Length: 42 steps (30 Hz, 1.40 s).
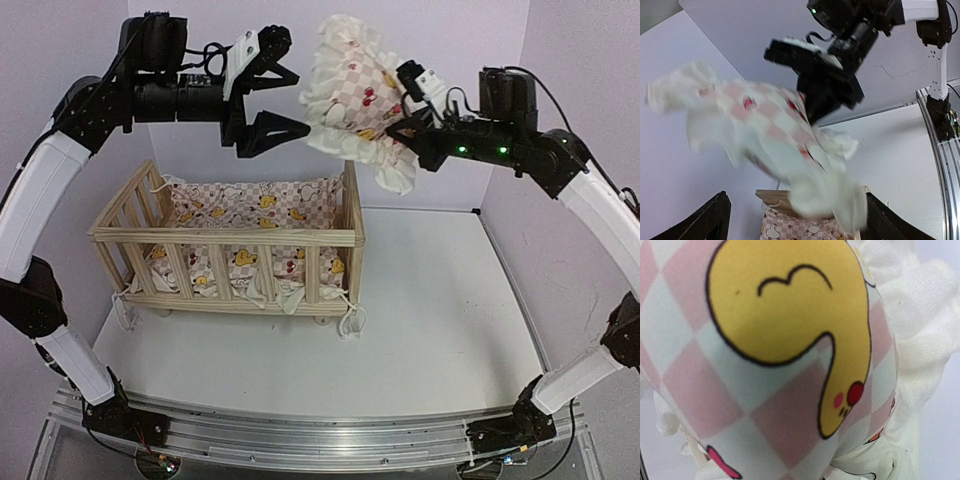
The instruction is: Set up the pet bed
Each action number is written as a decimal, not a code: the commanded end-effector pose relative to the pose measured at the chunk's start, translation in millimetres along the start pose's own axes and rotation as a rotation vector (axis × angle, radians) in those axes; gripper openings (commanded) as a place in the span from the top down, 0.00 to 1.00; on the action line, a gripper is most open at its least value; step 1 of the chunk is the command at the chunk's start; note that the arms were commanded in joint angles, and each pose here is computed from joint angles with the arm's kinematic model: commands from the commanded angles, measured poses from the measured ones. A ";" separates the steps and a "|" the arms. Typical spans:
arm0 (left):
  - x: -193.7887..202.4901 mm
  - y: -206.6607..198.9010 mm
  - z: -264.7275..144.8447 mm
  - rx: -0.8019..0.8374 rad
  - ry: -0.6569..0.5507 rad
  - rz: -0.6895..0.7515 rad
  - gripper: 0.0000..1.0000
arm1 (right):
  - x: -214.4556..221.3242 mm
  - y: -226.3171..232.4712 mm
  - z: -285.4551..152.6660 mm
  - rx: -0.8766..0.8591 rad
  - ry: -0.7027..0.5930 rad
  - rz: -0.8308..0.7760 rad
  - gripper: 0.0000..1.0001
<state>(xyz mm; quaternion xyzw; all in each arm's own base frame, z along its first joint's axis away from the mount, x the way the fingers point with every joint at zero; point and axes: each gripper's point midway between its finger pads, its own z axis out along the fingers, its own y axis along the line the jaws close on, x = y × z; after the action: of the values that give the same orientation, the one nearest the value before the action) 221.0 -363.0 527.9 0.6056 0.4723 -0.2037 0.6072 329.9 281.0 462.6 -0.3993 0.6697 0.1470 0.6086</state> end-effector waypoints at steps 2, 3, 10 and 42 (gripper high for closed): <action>-31.4 16.5 -23.7 -0.070 -0.074 0.022 0.11 | -1.8 50.3 33.4 -0.026 0.052 -0.258 1.00; -27.1 14.4 -23.9 -0.068 -0.061 0.020 0.11 | -3.0 57.1 37.1 -0.032 0.054 -0.282 1.00; 4.8 -5.1 -31.8 -0.029 0.052 0.049 0.08 | 4.1 88.3 56.8 -0.037 0.103 -0.522 1.00; 211.9 119.9 -88.5 -0.653 0.533 -0.536 1.00 | -25.4 48.9 48.5 0.280 0.014 -0.257 0.02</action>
<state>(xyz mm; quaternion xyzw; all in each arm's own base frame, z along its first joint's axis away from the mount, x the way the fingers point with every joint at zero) 359.2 -252.3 425.8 0.4244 0.7365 -0.0540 0.5240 322.3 380.2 432.5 -0.4819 0.6124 -0.0258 0.6262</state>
